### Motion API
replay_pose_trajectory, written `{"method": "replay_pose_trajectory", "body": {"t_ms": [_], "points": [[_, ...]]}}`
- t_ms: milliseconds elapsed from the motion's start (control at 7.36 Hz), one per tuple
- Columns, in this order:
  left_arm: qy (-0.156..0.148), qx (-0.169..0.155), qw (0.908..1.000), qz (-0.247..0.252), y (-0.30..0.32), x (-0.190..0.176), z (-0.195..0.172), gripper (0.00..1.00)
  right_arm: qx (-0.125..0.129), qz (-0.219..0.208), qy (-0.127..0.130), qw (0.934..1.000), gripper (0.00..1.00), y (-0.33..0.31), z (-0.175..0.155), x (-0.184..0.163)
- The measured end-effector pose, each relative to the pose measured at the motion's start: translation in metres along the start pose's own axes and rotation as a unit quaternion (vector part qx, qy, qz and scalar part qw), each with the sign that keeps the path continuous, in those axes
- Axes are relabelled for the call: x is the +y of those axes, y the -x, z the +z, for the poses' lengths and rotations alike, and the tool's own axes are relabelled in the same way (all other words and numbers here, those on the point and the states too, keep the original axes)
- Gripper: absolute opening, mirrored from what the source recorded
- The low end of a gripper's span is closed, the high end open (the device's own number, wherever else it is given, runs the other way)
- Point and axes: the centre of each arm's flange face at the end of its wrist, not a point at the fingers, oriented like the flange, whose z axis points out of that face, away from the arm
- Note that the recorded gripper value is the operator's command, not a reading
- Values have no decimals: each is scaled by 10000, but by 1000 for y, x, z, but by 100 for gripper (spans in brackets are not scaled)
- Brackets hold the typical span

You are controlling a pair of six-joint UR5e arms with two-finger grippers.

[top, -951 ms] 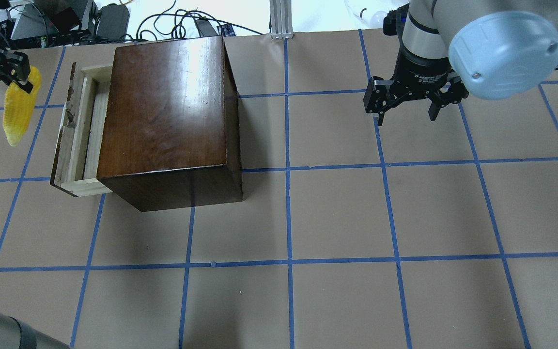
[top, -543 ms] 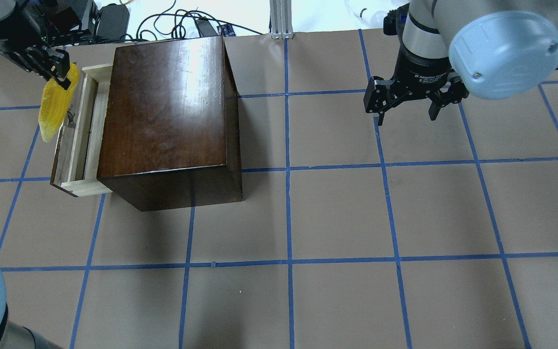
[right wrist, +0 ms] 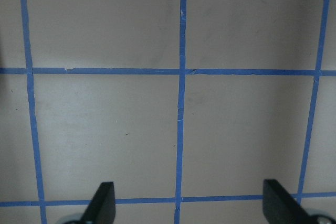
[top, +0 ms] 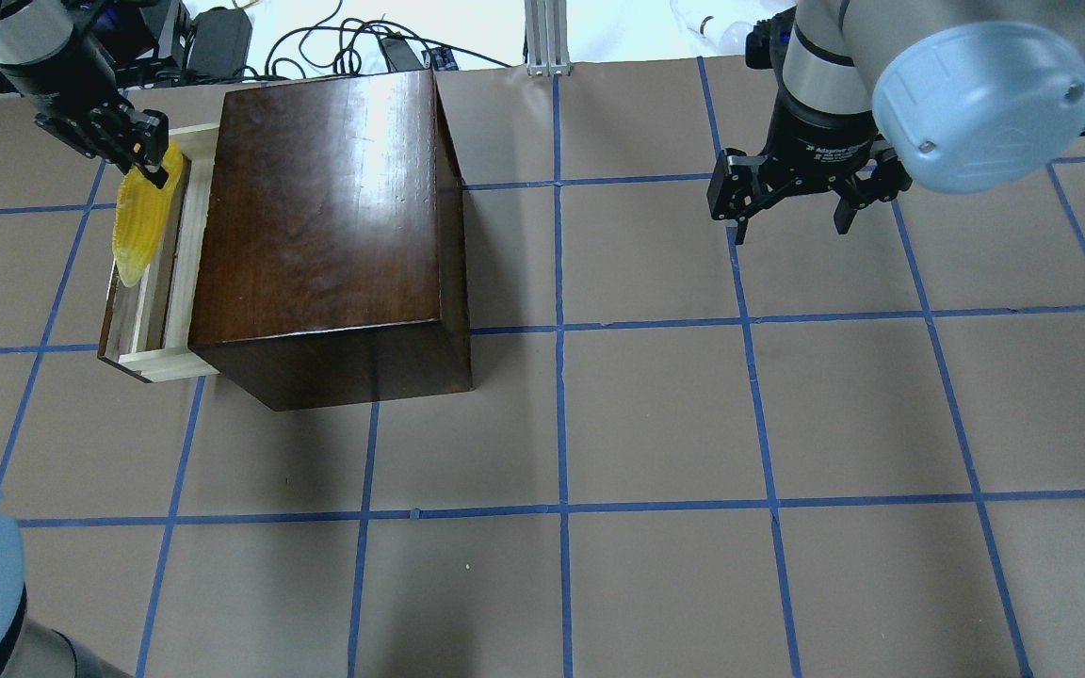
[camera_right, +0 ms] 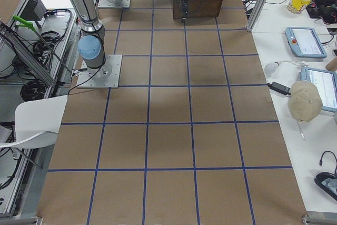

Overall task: Open drawer and put corn inside
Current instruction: 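Lower the corn into the drawer and open the left gripper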

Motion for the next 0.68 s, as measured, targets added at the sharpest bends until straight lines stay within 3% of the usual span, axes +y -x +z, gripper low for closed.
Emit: {"method": "replay_pose_trajectory", "body": {"t_ms": [136,272,407,543,679], "points": [[32,13,9999,-108,-1,1,6,0,1,0,-2,10000,100,0,0,0],[61,23,9999,-152,-1,3,13,10,1,0,-3,10000,100,0,0,0],[52,17,9998,-173,0,3,17,69,1,0,-4,10000,100,0,0,0],[26,4,9998,-182,0,3,20,92,1,0,-4,10000,100,0,0,0],[9,-3,9998,-192,1,3,21,93,1,0,-4,10000,100,0,0,0]]}}
